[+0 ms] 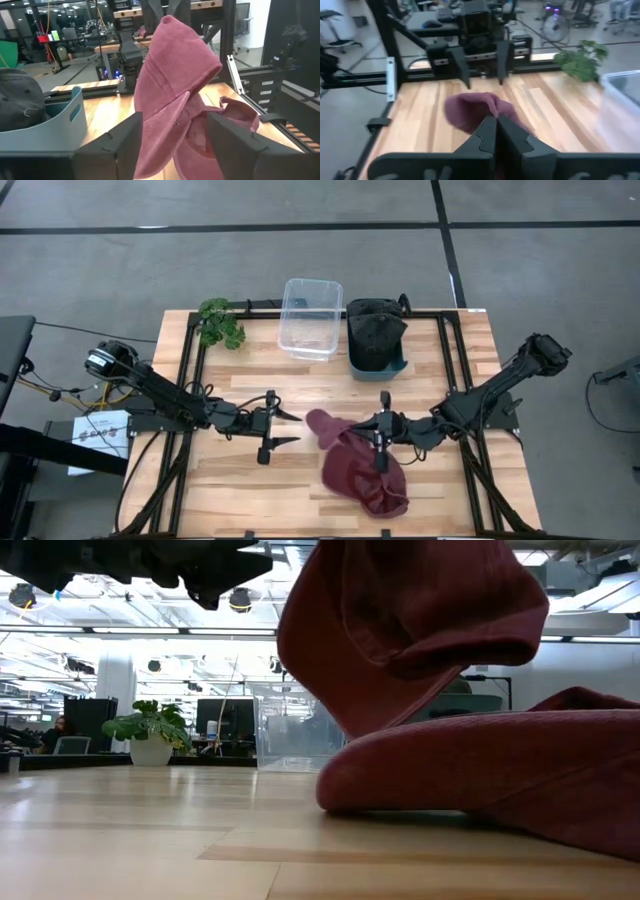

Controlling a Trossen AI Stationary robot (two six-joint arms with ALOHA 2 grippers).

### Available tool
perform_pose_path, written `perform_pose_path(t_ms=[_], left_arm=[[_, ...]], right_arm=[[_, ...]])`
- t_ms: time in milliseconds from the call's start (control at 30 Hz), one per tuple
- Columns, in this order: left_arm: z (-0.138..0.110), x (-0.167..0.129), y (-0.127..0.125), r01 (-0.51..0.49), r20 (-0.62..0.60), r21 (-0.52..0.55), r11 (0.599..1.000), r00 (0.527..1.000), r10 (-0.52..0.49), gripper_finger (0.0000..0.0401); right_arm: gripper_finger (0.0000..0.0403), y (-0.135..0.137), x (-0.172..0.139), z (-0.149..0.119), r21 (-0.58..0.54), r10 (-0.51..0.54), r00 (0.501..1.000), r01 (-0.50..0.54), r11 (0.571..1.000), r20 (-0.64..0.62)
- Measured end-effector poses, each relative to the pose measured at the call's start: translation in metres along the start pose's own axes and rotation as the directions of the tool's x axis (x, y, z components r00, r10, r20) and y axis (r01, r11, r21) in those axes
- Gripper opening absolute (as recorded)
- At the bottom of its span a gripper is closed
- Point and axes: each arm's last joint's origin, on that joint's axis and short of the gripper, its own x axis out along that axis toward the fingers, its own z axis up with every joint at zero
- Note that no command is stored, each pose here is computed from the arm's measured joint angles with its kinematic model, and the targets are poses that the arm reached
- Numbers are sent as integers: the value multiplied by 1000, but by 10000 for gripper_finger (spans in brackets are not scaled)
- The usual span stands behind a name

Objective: Pick & Place hat
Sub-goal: Put the left red cap into the transparent bin

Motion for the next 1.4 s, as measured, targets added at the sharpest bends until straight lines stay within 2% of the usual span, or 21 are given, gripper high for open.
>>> perform_pose_path(t_ms=[100, 200, 333, 500, 1100, 1400], left_arm=[[1, -1, -2, 8, 13, -26, 1000, 1000, -7, 227], [9, -3, -9, 107, 94, -46, 993, 990, -102, 225], [23, -9, -19, 268, 247, -47, 962, 937, -249, 219], [34, -15, -26, 330, 353, -80, 941, 892, -283, 213], [33, -15, -28, 332, 351, -101, 938, 894, -279, 193], [13, 0, -29, 266, 281, -123, 956, 933, -223, 183]], right_arm=[[0, -2, 0, 1, -8, -51, 999, 51, 999, -2], [0, -5, 2, 1, -13, -76, 997, 75, 997, -10], [0, -7, 3, 1, -11, -85, 996, 84, 996, -11], [0, -2, 0, 0, -15, -81, 997, 81, 997, -4], [0, 10, -10, -1, -36, -72, 997, 72, 997, 12], [0, 10, -10, -1, -44, -74, 997, 74, 996, 13]])
